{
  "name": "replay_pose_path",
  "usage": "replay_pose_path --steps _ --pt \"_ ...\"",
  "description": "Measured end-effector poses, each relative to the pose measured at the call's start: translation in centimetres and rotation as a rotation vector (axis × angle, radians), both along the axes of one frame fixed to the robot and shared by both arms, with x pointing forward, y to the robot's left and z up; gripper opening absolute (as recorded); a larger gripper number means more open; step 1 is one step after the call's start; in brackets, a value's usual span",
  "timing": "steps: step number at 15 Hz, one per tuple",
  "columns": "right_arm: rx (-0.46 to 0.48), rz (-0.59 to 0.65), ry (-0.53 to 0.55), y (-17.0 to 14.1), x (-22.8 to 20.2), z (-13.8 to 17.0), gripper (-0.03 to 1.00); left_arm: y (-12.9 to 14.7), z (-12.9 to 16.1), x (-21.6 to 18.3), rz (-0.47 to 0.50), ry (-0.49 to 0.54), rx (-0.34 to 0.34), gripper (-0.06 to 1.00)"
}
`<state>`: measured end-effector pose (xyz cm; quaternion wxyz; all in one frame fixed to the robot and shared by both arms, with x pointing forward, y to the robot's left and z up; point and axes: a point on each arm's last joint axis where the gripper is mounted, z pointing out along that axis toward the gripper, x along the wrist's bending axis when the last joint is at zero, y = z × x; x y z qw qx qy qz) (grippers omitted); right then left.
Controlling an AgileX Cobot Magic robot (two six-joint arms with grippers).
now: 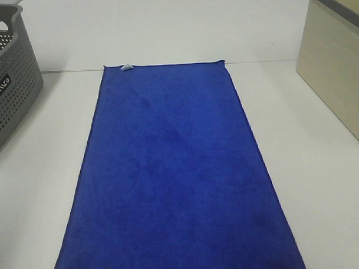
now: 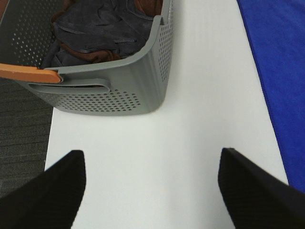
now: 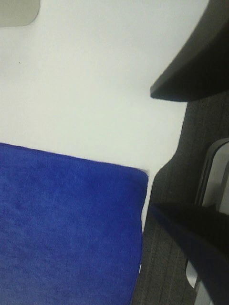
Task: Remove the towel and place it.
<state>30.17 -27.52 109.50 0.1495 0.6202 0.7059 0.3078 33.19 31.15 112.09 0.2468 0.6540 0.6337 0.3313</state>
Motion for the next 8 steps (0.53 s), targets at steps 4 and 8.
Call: replay_pose_path --steps 4,8 --pt "-0.077 0.012 -0.176 -0.9 -4.4 -3.4 0.61 -0.3 -3.4 -6.2 0.001 -0.16 0.009 0.73" --pt "-0.073 0.002 -0.386 -1.1 -6.8 -5.1 0.61 -0.5 -6.3 -10.2 -0.006 -0.253 0.023 0.73"
